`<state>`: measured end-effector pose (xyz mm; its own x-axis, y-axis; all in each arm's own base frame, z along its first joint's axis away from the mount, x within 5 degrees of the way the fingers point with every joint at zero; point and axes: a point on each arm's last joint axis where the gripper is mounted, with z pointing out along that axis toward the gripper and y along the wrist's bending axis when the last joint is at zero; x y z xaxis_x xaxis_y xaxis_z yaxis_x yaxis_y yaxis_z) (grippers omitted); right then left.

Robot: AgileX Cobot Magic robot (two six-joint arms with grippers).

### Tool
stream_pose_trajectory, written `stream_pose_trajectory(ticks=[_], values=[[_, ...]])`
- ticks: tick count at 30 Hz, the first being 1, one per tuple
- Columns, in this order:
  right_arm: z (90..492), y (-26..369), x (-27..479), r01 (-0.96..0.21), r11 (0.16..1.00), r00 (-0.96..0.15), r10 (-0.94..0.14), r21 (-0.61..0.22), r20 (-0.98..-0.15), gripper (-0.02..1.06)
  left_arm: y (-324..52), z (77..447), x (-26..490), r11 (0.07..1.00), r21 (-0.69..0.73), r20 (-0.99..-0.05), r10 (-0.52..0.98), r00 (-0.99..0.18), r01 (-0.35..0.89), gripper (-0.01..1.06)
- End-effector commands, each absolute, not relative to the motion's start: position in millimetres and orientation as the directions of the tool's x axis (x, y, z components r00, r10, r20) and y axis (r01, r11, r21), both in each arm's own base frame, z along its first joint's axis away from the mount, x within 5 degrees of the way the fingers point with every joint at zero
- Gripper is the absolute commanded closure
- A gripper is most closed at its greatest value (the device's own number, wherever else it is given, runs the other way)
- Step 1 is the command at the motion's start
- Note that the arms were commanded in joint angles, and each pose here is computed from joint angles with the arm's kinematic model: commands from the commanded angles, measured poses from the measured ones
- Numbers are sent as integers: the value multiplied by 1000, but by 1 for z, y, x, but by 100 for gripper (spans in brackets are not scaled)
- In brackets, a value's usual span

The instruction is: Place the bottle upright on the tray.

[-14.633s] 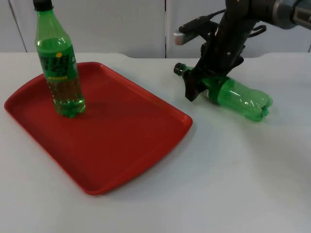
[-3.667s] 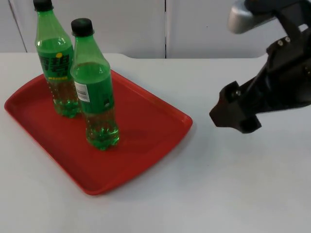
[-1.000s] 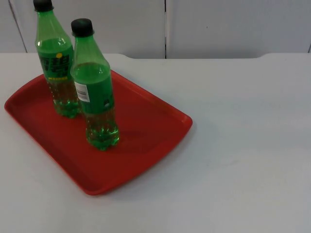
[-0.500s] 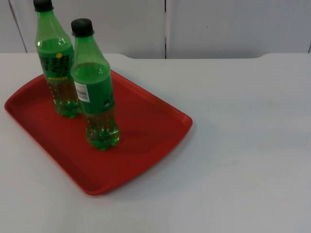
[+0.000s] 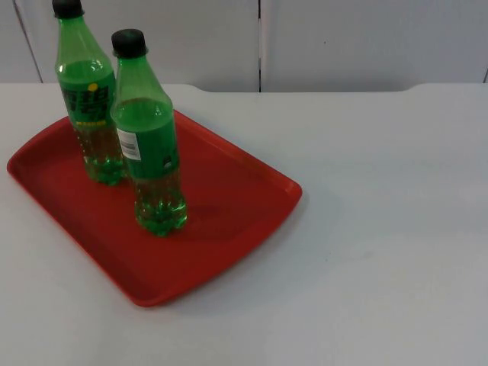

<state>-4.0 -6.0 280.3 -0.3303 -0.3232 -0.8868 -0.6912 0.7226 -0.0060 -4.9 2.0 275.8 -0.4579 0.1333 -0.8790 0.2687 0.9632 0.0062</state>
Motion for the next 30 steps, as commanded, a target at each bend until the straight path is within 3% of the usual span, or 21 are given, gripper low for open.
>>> stream_pose_trajectory(ticks=[1, 22, 30], values=[[280, -6, -4, -693, 721, -325, -325, -10, -888, -1, 2, 275, -4, 962, 9, -881, 137, -454, 273, 0], [280, -6, -4, -687, 727, -327, -322, -11, -888, -1, 2, 275, -4, 962, 9, -881, 137, -454, 273, 0], [280, -6, -5, -610, 792, -358, -288, -11, -888, -1, 2, 275, -4, 962, 9, -881, 137, -454, 273, 0]])
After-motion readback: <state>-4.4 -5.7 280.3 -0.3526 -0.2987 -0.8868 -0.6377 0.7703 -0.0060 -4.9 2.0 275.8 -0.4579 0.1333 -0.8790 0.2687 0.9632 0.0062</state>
